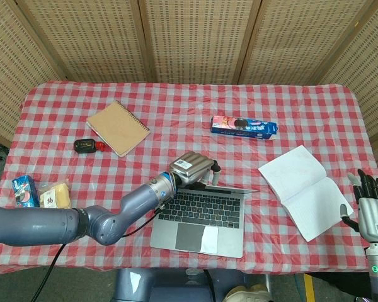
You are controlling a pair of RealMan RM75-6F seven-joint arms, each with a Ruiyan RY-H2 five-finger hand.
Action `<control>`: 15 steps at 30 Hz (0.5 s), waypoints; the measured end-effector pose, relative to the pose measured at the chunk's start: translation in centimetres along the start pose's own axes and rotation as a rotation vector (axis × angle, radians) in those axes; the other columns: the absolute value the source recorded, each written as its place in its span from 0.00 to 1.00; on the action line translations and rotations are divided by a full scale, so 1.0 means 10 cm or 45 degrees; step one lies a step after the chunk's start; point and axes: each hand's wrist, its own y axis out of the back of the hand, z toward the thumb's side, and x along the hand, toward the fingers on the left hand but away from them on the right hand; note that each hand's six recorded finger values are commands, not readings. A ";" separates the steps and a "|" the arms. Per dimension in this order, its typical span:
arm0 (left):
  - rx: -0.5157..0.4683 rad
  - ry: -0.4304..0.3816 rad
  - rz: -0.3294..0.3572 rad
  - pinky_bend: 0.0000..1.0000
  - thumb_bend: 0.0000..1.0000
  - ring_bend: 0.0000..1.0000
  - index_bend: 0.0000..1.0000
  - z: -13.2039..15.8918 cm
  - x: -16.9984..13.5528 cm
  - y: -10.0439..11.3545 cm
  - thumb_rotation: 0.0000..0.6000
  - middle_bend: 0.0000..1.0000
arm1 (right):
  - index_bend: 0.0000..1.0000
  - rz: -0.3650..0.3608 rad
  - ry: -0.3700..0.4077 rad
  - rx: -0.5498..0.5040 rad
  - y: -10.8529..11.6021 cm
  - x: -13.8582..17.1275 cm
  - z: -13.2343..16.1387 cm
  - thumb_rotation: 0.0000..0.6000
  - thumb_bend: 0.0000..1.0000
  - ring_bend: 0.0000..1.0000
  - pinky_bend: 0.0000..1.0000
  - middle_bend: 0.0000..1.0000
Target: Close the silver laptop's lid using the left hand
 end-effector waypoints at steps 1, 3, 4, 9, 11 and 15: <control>0.000 -0.006 -0.004 0.39 1.00 0.36 0.54 0.01 -0.03 -0.02 1.00 0.36 | 0.01 0.001 0.001 0.003 0.00 0.00 0.01 1.00 0.66 0.00 0.00 0.00; -0.003 -0.020 -0.013 0.39 1.00 0.37 0.54 0.02 -0.10 -0.08 1.00 0.36 | 0.01 0.003 0.007 0.012 -0.01 0.01 0.03 1.00 0.67 0.00 0.00 0.00; -0.003 -0.025 -0.019 0.39 1.00 0.37 0.54 0.02 -0.13 -0.11 1.00 0.36 | 0.01 0.003 0.010 0.014 -0.02 0.01 0.04 1.00 0.67 0.00 0.00 0.00; -0.003 -0.047 -0.053 0.39 1.00 0.37 0.54 0.01 -0.31 -0.25 1.00 0.36 | 0.02 0.005 0.017 0.017 -0.03 0.03 0.07 1.00 0.67 0.00 0.00 0.00; -0.011 -0.052 -0.068 0.39 1.00 0.37 0.54 0.00 -0.37 -0.32 1.00 0.36 | 0.02 0.006 0.017 0.016 -0.03 0.03 0.08 1.00 0.67 0.00 0.00 0.00; -0.002 -0.058 -0.092 0.39 1.00 0.37 0.54 -0.05 -0.49 -0.46 1.00 0.36 | 0.02 0.005 0.020 0.018 -0.03 0.04 0.08 1.00 0.67 0.00 0.00 0.00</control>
